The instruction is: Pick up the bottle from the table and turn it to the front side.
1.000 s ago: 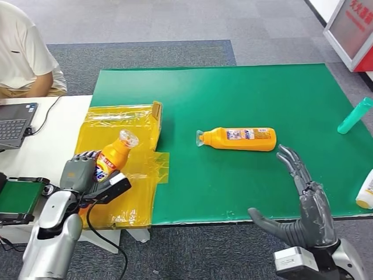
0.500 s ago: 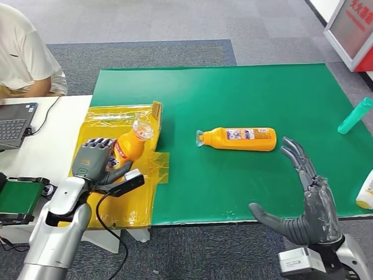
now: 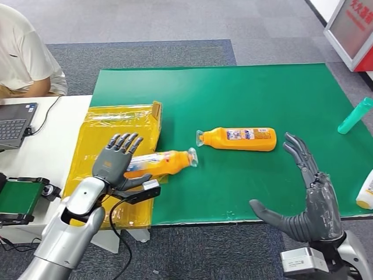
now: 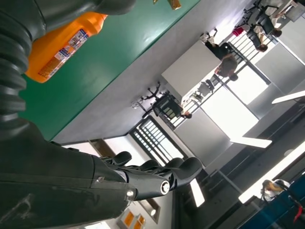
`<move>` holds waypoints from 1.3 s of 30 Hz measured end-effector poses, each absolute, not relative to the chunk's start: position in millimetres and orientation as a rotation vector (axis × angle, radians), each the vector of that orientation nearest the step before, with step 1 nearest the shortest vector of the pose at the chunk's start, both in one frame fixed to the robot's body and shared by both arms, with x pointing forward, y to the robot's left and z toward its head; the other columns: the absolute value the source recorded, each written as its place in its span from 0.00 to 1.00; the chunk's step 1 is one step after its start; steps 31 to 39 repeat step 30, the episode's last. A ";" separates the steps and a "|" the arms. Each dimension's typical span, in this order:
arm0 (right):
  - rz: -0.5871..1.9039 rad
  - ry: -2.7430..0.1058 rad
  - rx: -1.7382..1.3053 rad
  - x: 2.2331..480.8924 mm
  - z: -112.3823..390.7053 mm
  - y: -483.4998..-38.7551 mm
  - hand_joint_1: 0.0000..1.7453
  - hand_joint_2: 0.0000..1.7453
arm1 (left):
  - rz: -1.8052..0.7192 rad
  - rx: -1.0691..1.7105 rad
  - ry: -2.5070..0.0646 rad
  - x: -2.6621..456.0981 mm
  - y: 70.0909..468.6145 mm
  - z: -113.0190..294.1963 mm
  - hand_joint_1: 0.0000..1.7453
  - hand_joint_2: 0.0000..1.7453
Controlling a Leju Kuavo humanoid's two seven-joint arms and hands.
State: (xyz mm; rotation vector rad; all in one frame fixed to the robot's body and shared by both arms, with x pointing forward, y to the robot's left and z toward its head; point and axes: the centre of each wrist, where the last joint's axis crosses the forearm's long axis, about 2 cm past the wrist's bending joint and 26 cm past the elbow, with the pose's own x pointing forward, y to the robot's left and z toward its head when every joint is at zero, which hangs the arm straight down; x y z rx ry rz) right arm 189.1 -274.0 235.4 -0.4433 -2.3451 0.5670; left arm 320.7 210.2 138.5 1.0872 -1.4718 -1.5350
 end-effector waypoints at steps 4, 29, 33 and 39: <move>0.567 -2.346 -0.445 189.2 235.5 -274.0 0.00 1.00 | -1.538 1.077 -1.471 320.3 207.6 136.9 0.00 0.00; 0.565 -2.321 -0.478 183.2 237.2 -273.1 0.00 1.00 | -0.896 0.507 -1.767 313.2 200.1 177.9 0.00 0.00; 0.566 -2.319 -0.480 183.1 237.4 -273.1 0.00 1.00 | -0.865 0.480 -1.778 312.8 200.7 180.1 0.00 0.00; 0.566 -2.319 -0.480 183.1 237.4 -273.1 0.00 1.00 | -0.865 0.480 -1.778 312.8 200.7 180.1 0.00 0.00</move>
